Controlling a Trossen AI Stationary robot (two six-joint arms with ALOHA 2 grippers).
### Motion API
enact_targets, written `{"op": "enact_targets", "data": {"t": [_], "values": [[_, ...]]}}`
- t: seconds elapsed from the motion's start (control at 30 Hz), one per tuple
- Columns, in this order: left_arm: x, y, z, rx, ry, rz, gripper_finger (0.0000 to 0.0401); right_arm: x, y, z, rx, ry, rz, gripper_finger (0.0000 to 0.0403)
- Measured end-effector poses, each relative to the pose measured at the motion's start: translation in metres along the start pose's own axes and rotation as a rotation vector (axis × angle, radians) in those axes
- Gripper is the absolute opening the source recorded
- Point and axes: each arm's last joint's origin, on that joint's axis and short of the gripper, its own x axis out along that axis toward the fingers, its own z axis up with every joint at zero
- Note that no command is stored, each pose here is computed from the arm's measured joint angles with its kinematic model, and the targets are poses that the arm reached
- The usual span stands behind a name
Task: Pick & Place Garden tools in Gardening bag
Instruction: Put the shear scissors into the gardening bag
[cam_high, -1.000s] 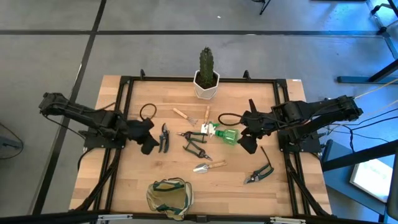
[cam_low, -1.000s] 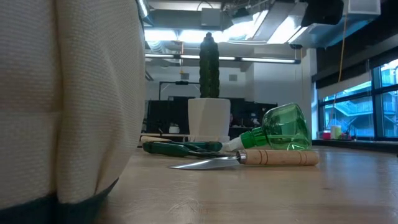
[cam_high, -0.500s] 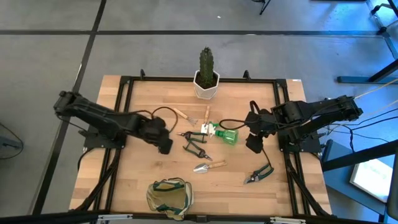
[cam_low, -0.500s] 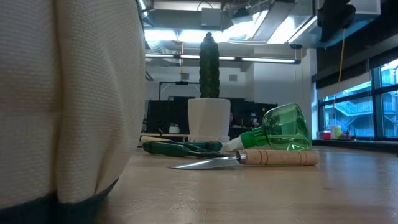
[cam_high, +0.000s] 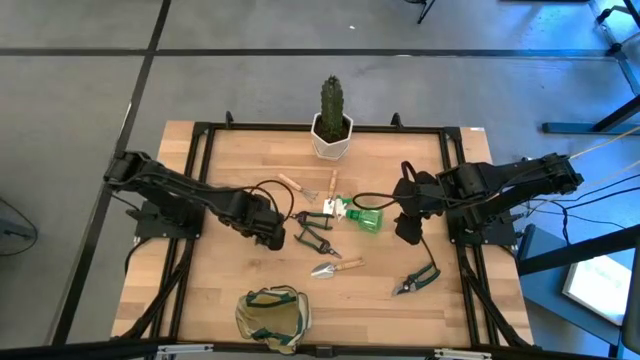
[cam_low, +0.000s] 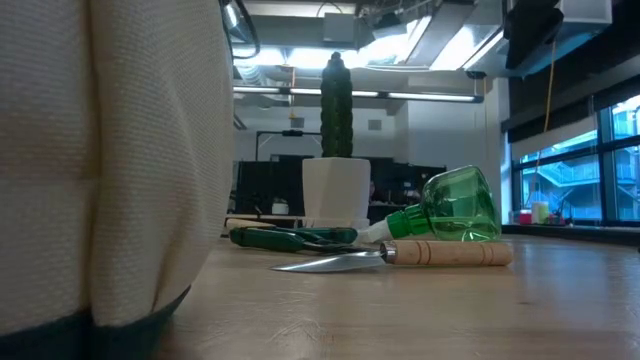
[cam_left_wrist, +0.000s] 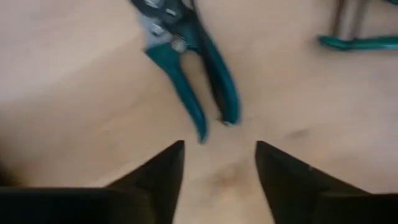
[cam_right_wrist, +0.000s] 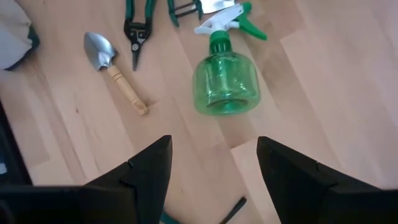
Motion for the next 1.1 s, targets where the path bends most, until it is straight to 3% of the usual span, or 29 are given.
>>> {"op": "enact_targets", "data": {"t": [0.17, 0.53, 0.77, 1.1], "values": [[0.012, -0.001, 0.003, -0.007, -0.03, 0.081, 0.0242, 0.0, 0.001, 0.002, 0.008, -0.03, 0.003, 0.0238], [0.043, -0.011, 0.006, -0.011, 0.007, 0.168, 0.0213, 0.0, 0.003, 0.004, 0.026, -0.052, 0.017, 0.0238], [0.071, 0.001, 0.008, -0.094, 0.017, 0.118, 0.02, 0.0, 0.003, 0.005, 0.026, -0.063, 0.026, 0.0238], [0.073, 0.006, 0.009, -0.086, -0.016, 0.119, 0.0181, 0.0, 0.003, 0.005, 0.022, -0.063, 0.026, 0.0238]]}}
